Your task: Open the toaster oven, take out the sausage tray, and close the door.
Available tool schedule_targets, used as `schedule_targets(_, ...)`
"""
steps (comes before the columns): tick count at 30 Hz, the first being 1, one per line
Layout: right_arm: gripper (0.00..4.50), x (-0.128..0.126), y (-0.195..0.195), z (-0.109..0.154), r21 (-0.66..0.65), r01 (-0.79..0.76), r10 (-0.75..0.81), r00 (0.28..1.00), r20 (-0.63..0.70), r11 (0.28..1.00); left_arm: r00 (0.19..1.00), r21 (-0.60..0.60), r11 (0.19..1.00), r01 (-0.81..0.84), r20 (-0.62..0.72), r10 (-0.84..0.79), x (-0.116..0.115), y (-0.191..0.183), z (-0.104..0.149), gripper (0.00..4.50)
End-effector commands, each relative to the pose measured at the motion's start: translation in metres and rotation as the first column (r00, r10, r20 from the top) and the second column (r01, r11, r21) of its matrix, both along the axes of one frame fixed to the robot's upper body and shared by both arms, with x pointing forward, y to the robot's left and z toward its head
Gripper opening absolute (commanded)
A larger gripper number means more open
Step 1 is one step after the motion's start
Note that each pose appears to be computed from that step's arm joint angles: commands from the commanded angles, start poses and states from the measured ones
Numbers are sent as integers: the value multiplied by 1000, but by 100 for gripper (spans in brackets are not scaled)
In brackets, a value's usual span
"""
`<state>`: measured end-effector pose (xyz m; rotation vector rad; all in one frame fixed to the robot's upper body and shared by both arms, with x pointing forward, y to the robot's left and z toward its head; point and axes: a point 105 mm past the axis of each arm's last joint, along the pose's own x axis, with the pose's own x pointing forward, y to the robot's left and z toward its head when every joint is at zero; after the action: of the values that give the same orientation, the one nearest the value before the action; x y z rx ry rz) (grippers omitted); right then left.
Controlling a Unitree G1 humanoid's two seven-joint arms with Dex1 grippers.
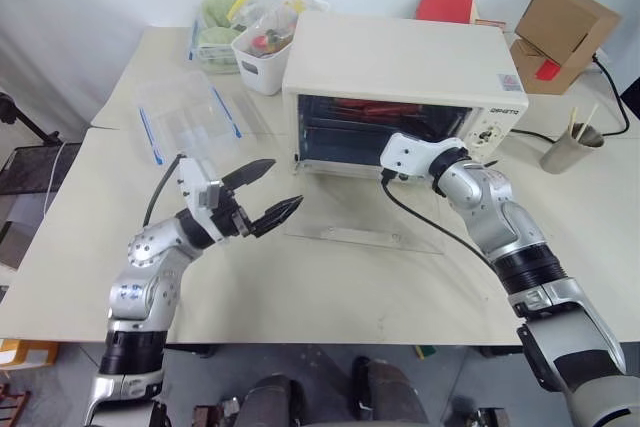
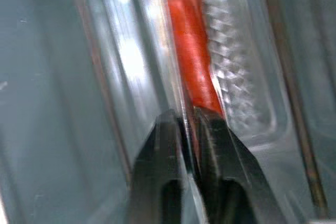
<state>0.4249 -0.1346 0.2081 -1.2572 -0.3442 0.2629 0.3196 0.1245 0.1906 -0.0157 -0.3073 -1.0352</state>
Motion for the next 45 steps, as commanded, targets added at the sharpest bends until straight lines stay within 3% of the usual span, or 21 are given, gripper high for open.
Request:
schedule_targets(1,8,-4,5,25,55,-23,19,996,86,998,998,-11,999,49,50,-48,11,-9,17,450)
schedule_targets(9,8,-12,12,33,0,-76,76,992,103,997,991,-46,992,117,65,-114,40,-29,50,450)
schedule_targets(15,8,-22,19,33,-56,-140,145,986,87,989,990,-54,990,131,66,-127,47,-30,59,450)
schedule_targets(25,8,-70,34,21,-124,-280,286,958,33,952,993,-92,989,115,10,-115,53,-23,59,450)
schedule_targets(36,8,-123,21,-7,-140,-269,264,963,-58,953,994,-66,995,79,-75,-84,59,-13,45,450)
schedule_targets(45,8,-145,14,-14,-151,-244,234,969,-80,958,991,-89,991,100,-85,-108,61,-16,44,450)
